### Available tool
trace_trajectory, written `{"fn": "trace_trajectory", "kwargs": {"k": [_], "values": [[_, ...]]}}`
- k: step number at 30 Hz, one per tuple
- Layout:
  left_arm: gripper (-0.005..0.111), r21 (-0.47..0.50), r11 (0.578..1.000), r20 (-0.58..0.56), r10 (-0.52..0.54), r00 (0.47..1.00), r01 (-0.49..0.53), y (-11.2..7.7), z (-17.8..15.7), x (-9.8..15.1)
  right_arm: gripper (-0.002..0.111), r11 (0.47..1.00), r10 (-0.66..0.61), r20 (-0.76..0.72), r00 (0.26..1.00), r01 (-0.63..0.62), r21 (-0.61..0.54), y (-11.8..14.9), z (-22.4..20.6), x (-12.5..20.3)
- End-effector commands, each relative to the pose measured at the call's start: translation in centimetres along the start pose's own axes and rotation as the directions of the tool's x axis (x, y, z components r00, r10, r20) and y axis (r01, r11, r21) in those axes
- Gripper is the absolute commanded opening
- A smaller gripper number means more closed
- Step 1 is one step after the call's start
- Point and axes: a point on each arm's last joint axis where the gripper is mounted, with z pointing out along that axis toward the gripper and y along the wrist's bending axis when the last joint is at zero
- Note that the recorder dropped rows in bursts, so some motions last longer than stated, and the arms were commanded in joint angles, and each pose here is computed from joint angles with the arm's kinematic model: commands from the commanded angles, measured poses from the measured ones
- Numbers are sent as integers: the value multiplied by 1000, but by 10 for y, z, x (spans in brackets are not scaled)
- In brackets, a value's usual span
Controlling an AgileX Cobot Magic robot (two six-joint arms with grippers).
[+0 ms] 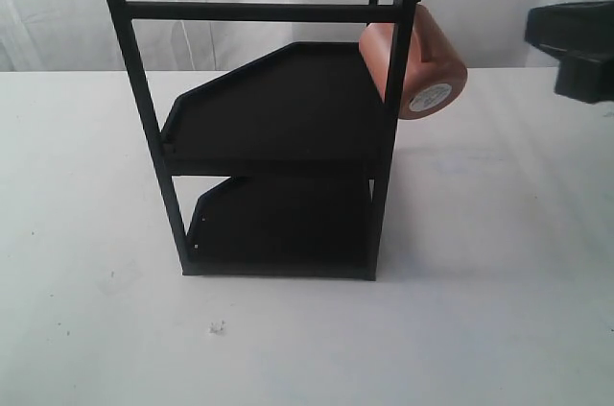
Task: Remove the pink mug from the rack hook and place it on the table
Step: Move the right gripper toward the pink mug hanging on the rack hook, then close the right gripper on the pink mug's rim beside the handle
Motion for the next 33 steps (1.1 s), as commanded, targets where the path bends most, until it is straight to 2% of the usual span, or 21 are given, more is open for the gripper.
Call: {"fn": "trace_trajectory", "kwargs": {"k": [1, 4, 7, 9, 12, 20, 27, 33], "values": [[0, 6, 1000, 0, 4, 1000, -4, 0, 0, 1, 37, 993, 9, -51, 999, -15, -114, -5, 28, -16], [0, 6, 1000, 0, 4, 1000, -4, 0, 0, 1, 44, 986, 7, -71, 997, -19, -166, -9, 42, -26], [0, 6, 1000, 0, 4, 1000, -4, 0, 0, 1, 44, 991, -24, -77, 997, 13, -129, -19, 55, -27], [0, 6, 1000, 0, 4, 1000, -4, 0, 0, 1, 44, 993, -80, -95, 992, 72, -89, -30, 68, -19], [0, 6, 1000, 0, 4, 1000, -4, 0, 0, 1, 44, 990, -83, -132, 988, 67, -125, -36, 85, -7], [0, 6, 1000, 0, 4, 1000, -4, 0, 0, 1, 44, 962, -165, -116, 979, 135, -236, -23, 109, 6], [0, 6, 1000, 0, 4, 1000, -4, 0, 0, 1, 44, 971, -182, -97, 979, 163, -176, -26, 116, 6], [0, 6, 1000, 0, 4, 1000, -4, 0, 0, 1, 43, 967, -172, -109, 979, 147, -207, -25, 121, 11]]}}
